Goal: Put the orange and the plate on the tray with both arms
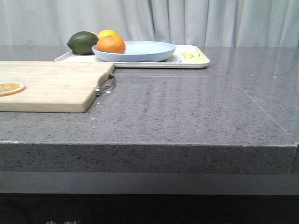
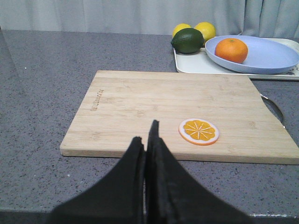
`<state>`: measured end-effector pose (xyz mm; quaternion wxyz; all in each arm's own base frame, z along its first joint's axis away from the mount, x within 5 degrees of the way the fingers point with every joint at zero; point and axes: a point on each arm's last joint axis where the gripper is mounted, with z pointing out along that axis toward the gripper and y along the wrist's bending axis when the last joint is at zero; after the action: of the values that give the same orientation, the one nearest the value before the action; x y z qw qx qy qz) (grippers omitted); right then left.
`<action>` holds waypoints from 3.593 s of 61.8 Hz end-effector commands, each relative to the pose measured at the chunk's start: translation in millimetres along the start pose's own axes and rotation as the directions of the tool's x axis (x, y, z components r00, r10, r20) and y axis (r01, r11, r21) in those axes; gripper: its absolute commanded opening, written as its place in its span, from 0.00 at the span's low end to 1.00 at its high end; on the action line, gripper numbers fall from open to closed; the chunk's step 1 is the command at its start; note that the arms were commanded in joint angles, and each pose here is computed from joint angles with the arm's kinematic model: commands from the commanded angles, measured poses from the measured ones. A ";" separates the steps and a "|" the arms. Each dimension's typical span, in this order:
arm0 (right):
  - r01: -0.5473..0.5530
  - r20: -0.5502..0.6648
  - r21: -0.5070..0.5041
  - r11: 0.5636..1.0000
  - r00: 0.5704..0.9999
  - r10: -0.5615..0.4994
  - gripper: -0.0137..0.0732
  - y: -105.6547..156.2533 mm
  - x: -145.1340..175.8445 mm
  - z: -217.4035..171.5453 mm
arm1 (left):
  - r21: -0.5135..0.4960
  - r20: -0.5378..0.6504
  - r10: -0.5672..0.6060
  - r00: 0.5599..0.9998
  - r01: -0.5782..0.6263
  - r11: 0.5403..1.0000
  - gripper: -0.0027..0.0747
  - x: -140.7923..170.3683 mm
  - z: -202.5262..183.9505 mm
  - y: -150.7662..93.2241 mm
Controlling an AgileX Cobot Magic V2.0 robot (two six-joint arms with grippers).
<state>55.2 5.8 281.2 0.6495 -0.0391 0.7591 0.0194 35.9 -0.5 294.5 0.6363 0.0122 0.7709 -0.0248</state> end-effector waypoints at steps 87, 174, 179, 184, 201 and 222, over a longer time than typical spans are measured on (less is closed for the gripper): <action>0.014 0.096 0.016 1.000 0.995 -0.015 0.09 -1.3 -14.5 -1.8 | -0.018 0.233 -0.075 0.970 0.081 0.997 0.01 48.3 17.9 1.3; 0.014 0.100 0.017 1.000 0.995 -0.015 0.09 -1.4 -14.2 -1.5 | -0.007 0.224 -0.131 0.966 0.136 0.991 0.01 83.3 35.1 2.6; 0.012 0.122 0.022 1.000 0.992 -0.015 0.09 -1.8 -8.0 2.7 | -0.007 0.224 -0.131 0.966 0.136 0.991 0.01 83.3 35.1 2.6; 0.010 0.153 0.031 0.999 0.988 -0.014 0.09 -2.5 3.7 9.1 | -0.007 0.224 -0.131 0.966 0.136 0.991 0.01 83.3 35.1 2.6; 0.007 0.131 0.042 0.999 0.991 -0.012 0.09 -2.3 63.7 19.3 | -0.007 0.224 -0.131 0.966 0.136 0.991 0.01 83.3 35.1 2.6; 0.007 0.084 0.033 0.999 0.996 -0.010 0.09 -0.9 86.2 16.3 | -0.007 0.222 -0.131 0.966 0.136 0.991 0.01 83.3 35.3 2.6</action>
<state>58.5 4.0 186.7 0.6569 -0.0302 0.7533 0.0125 55.9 -1.6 198.2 0.6781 -0.0458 0.7314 -0.0559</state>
